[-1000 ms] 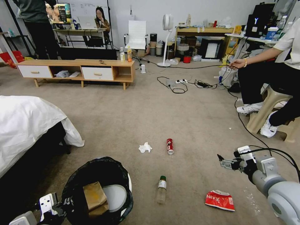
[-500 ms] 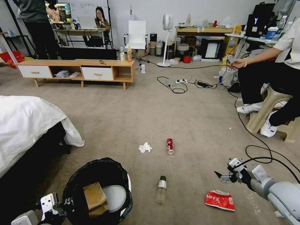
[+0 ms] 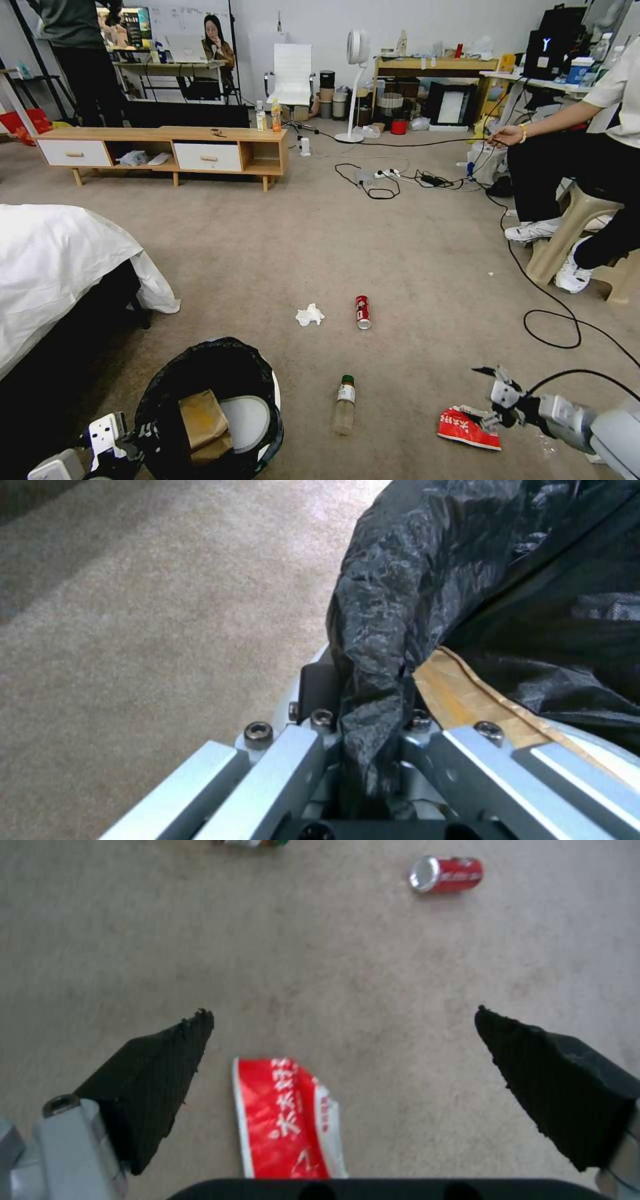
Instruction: Pick up the trash bin and place the garbage on the floor into it.
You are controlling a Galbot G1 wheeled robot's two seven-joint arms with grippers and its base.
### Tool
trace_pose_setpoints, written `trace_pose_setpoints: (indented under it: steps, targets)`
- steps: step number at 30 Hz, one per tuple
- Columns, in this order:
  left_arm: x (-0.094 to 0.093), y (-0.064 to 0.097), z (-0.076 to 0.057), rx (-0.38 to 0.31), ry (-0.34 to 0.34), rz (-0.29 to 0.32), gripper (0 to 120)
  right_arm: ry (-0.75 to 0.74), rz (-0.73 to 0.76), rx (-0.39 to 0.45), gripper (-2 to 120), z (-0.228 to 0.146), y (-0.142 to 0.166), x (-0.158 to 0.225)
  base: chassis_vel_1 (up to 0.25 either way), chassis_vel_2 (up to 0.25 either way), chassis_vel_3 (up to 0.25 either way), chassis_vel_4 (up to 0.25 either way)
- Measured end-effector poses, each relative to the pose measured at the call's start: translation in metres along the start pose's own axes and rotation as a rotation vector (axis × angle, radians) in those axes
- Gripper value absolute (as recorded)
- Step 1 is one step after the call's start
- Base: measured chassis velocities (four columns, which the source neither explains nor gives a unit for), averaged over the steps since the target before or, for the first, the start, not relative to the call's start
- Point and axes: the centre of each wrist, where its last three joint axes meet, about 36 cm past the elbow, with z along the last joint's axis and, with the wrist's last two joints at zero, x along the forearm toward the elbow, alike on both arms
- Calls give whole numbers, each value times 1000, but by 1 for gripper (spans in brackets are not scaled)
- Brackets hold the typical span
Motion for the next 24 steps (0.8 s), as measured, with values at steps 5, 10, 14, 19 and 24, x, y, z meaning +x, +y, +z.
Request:
trace_pose_setpoints:
  steps: [5,10,14,19,24]
  targets:
    - [0,0,0,0,0,-1,2,13,-10,14,100,12,5,-1,0,0,0,0]
    - [-1,0,2,-1,4,-4,2,37,-5,1,100,32,12,-3,0,0,0,0]
    - [-2,-1,3,-1,8,-5,2,57,2,-17,100,47,16,-4,0,0,0,0]
    - [-3,0,4,-3,12,-8,2,71,12,-26,99,63,23,-10,0,0,0,0]
    - [-5,1,6,-3,19,-11,2,79,20,-42,97,78,29,-18,0,0,0,0]
